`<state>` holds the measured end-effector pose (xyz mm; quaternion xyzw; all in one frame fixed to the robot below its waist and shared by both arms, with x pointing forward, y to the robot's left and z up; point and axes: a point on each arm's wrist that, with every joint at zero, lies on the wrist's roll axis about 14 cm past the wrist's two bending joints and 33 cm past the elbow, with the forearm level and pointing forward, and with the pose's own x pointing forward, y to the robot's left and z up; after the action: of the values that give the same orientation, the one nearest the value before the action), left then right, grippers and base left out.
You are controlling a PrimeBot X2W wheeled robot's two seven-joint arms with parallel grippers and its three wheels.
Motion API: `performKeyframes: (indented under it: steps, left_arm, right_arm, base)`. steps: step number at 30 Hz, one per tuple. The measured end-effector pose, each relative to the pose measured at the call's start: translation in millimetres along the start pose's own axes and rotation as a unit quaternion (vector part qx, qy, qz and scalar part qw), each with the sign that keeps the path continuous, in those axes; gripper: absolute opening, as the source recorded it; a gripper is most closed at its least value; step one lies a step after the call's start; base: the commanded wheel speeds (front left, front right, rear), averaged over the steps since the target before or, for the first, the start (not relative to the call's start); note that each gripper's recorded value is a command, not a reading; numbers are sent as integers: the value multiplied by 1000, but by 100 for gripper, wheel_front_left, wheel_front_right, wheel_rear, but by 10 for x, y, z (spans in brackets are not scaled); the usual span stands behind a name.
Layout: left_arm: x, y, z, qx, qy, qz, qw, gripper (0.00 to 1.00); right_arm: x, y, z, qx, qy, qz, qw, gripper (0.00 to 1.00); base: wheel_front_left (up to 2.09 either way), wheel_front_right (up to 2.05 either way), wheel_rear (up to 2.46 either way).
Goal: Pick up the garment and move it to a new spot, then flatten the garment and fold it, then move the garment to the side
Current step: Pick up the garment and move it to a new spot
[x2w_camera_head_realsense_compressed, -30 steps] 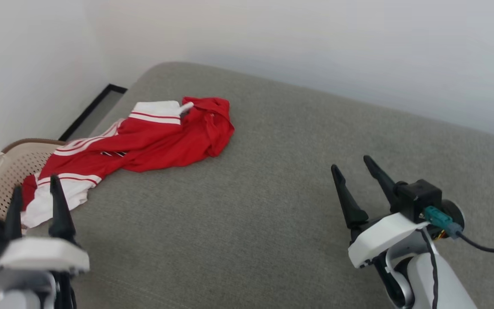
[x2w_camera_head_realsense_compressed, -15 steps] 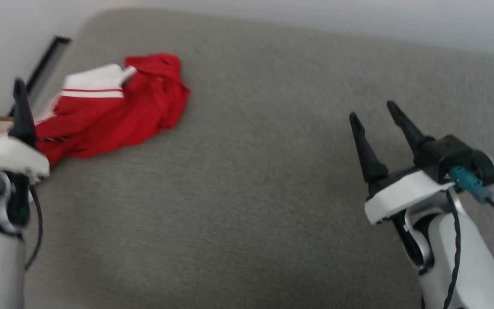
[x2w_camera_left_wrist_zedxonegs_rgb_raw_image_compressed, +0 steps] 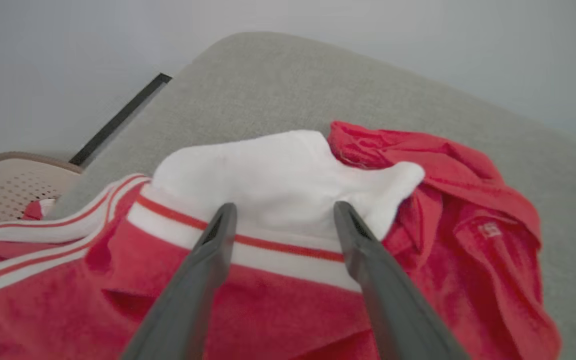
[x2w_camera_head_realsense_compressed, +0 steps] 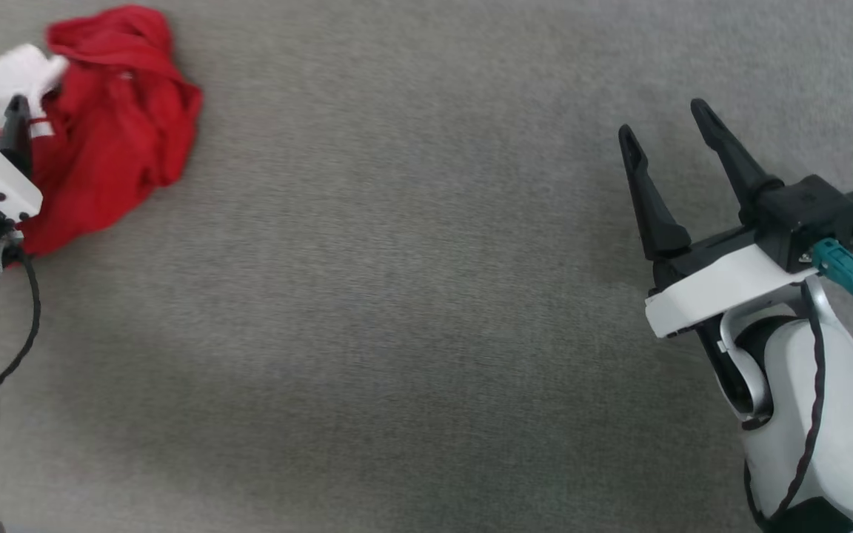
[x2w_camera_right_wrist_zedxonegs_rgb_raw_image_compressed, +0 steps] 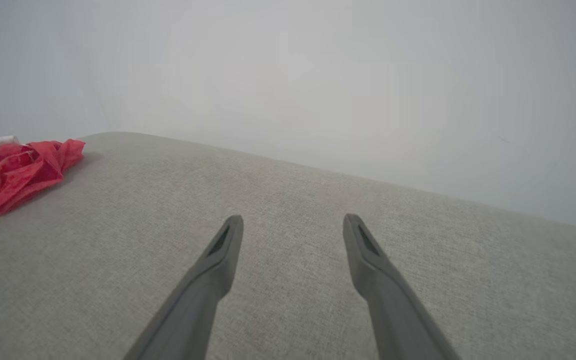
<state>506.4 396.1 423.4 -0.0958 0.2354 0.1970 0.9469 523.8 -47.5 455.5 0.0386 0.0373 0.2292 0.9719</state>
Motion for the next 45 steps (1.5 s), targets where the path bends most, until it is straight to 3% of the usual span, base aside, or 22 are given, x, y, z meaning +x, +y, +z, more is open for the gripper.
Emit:
performKeyframes:
  steps: [8,15,16,18,25,33,45]
  left_arm:
    - [250,14,-564,-9,149,34,988,100]
    - [303,-8,-670,-24,194,39,980,100]
    - [300,-15,-673,-31,197,37,979,85]
    - [290,-6,-651,-34,191,37,980,0]
    - [188,46,-408,-22,151,28,988,0]
    - [-49,158,454,14,28,12,999,0]
    - [-752,12,1708,78,-118,-39,989,0]
  right_arm:
    - [-18,-142,-224,-1,30,-11,999,100]
    - [-32,-185,-276,-3,40,-14,999,100]
    - [-34,-185,-273,-3,40,-14,999,100]
    - [-36,-187,-254,-4,38,-15,999,100]
    - [-50,-167,-83,-5,20,-19,1000,100]
    - [-156,-90,215,1,-17,-25,1000,100]
    - [-357,129,683,6,-70,-22,997,100]
  base:
    - [0,0,0]
    - [0,0,0]
    - [0,0,0]
    - [0,0,0]
    - [0,0,0]
    - [0,0,0]
    - [0,0,0]
